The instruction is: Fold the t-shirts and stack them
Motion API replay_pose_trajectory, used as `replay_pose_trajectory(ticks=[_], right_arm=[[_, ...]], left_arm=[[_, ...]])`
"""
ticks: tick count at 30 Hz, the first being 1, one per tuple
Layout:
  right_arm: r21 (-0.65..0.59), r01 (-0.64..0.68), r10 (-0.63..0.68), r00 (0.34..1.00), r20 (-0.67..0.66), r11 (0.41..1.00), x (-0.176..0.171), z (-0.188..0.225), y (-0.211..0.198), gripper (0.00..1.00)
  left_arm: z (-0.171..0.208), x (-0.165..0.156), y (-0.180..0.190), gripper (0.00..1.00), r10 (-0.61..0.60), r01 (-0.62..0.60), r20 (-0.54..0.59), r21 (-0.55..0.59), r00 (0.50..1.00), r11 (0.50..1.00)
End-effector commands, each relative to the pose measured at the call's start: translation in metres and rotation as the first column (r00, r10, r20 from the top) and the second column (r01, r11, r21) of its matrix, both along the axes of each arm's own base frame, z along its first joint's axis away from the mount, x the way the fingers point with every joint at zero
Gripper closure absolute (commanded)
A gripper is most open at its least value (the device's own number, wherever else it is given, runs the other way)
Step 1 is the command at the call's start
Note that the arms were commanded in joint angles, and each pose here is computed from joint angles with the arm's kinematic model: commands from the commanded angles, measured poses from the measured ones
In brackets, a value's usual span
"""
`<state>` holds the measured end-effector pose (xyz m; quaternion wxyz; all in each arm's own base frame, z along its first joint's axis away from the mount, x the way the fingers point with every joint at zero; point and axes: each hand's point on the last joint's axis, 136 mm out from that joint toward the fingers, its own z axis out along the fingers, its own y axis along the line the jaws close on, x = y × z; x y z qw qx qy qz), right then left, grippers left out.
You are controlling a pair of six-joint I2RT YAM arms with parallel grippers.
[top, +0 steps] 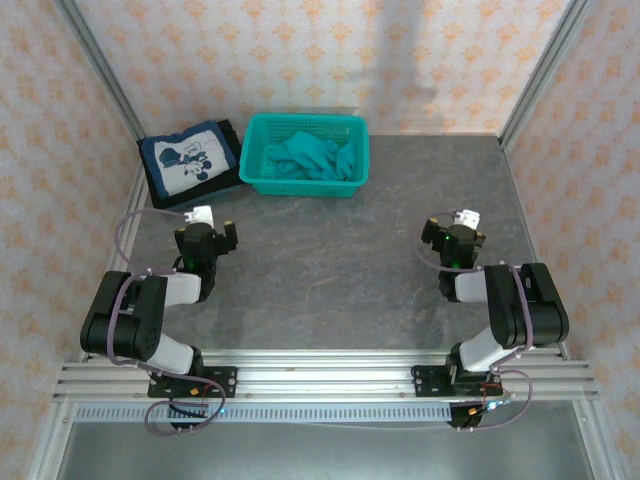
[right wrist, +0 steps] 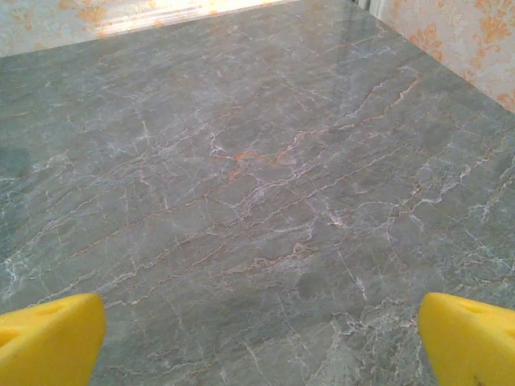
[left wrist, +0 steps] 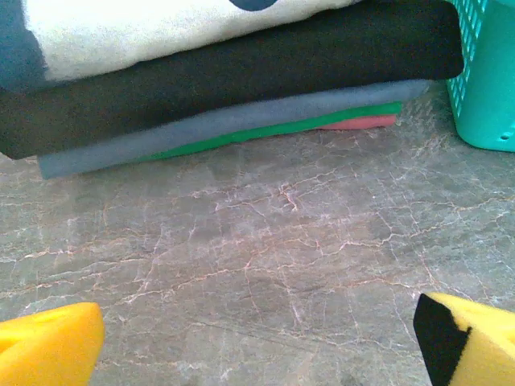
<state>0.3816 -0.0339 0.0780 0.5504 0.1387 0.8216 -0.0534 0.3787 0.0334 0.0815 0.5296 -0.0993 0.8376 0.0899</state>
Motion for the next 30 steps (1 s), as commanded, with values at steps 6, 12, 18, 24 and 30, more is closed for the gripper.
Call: replay_pose_trajectory(ticks=[6,12,18,24,30], right_arm=[[-0.015,0.004,-0.003,0.999,0.053,1.0,0.0101,0.0146,0.0003,0.01],[-0.014,0.004,-0.004,0.999,0.053,1.0,0.0101,0.0146,0.0001,0.01],[-0.014,0.005,-0.004,0.998,0.055,1.0,0.0105,0.0154,0.0001,0.01],[-0.014,0.004,-0.004,0.999,0.053,1.0,0.0105,0.015,0.0003,0.01],[-0.018,0.014,-0.012,0.997,0.079,1.0,0.0082,0.0229,-0.001,0.01]], left_arm=[[0.0148,0.0095,0.0042,0.0,0.027,-0.028,0.05,0.03,0.998,0.999],[0.0152,0.0097,0.004,0.0,0.026,-0.028,0.051,0.03,0.998,0.999],[0.0154,0.0099,0.0045,0.0,0.027,-0.029,0.051,0.03,0.998,0.999],[0.0146,0.0095,0.004,0.0,0.026,-0.027,0.048,0.031,0.999,0.999],[0.0229,0.0115,-0.0015,0.0,-0.006,0.004,0.047,0.034,0.999,0.999]])
